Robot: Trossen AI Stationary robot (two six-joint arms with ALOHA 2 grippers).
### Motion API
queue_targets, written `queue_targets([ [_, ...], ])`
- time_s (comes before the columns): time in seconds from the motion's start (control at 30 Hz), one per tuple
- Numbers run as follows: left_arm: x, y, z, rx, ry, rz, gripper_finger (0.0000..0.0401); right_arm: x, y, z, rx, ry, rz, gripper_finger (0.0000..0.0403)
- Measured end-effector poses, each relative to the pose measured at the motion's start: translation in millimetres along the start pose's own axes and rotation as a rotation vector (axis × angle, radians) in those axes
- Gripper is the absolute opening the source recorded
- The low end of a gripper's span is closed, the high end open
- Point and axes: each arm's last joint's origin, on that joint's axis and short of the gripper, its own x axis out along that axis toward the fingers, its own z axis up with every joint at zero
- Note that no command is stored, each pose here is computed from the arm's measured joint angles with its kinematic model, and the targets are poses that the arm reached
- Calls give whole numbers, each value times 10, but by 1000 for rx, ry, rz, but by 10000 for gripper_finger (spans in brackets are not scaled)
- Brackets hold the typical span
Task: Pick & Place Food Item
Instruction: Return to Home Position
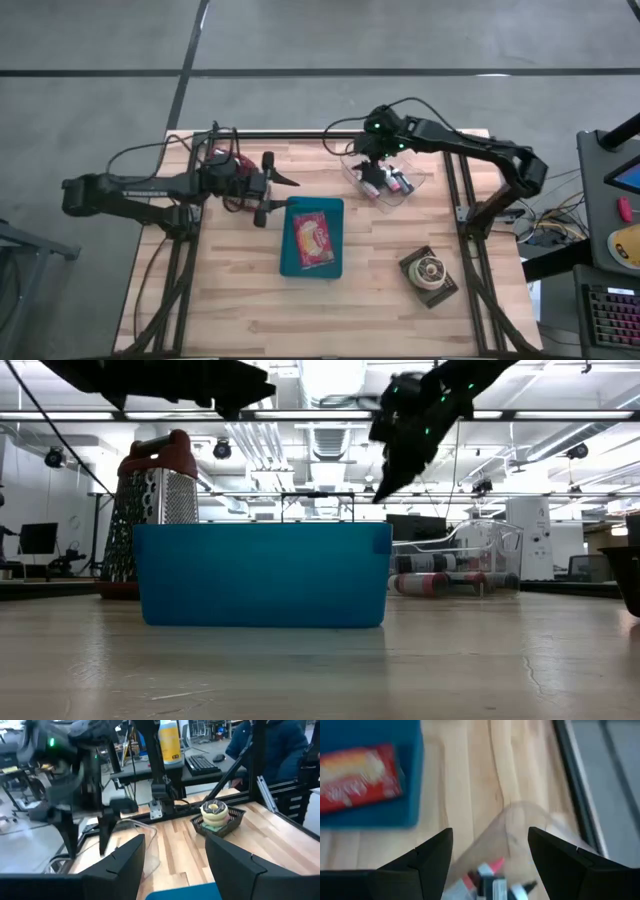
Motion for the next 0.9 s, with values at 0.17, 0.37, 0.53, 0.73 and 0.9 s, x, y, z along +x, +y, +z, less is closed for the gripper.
queue_targets([
  [0.17,-91,-11,43,-8,6,14,212,-209,124,113,-62,-221,45,256],
  [0.37,-150,-12,72,-7,9,43,212,-381,347,175,-137,-390,49,253],
  [0.53,-249,-27,90,-18,38,65,212,-504,536,158,-167,-454,71,252],
  [0.73,-416,-108,164,-52,37,65,212,-643,723,136,-178,-528,92,249],
  [0.9,-479,-232,204,-54,49,79,212,-685,847,127,-200,-569,94,249],
])
